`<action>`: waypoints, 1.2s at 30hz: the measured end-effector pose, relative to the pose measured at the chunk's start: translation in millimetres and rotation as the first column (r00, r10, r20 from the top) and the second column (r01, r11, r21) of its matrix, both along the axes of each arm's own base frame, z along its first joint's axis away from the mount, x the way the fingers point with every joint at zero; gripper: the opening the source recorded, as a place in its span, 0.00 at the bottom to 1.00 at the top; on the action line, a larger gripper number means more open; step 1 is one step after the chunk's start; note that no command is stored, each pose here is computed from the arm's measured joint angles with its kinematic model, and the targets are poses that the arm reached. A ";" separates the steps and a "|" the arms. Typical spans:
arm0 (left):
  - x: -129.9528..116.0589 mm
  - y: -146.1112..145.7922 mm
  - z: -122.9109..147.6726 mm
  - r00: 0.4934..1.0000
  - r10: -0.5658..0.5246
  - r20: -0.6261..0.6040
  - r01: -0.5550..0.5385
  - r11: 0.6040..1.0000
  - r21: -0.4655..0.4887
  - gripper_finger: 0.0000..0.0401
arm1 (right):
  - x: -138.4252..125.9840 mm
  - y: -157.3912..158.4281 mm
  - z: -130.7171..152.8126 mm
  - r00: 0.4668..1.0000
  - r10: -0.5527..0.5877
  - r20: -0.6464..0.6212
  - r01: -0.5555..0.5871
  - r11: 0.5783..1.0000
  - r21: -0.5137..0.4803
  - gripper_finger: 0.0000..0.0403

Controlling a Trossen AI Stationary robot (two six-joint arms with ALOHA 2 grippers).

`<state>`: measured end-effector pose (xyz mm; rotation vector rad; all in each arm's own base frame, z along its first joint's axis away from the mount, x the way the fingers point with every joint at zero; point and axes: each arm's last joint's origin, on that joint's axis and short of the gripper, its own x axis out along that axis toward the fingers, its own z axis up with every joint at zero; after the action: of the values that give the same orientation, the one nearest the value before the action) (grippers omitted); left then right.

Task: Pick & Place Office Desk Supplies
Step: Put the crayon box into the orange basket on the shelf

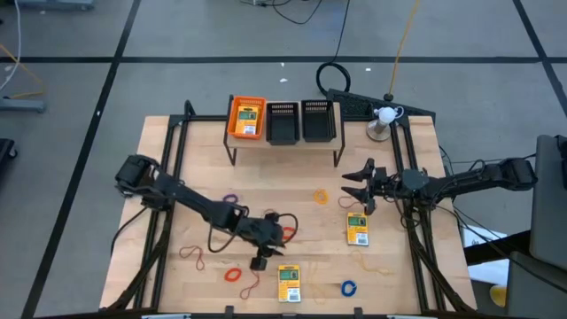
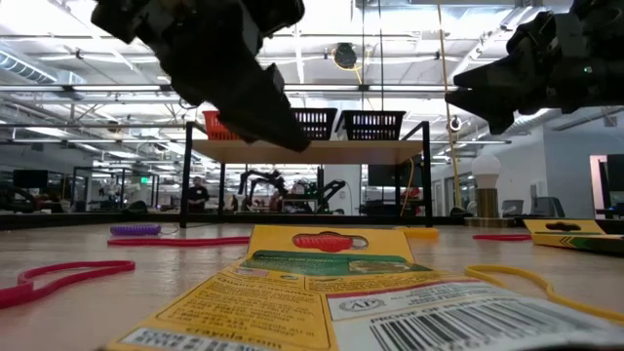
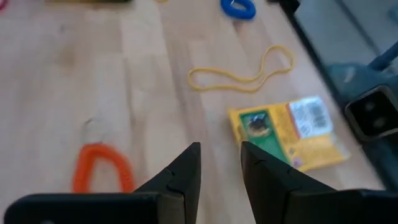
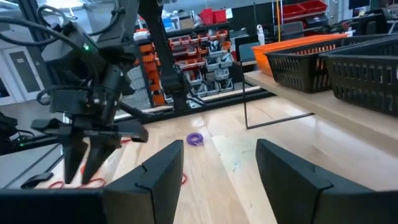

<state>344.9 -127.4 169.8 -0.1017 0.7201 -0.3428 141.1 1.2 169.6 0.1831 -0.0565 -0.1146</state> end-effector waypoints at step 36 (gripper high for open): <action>8.2 -21.7 -40.1 0.993 -0.033 -0.115 0.006 0.973 -0.229 0.27 | 0.0 0.0 -1.0 1.000 0.000 -0.008 0.000 1.000 0.010 0.48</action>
<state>353.2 -149.2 129.7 -0.3355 0.7970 -0.4412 141.1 1.2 168.6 0.1928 -0.0481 -0.1159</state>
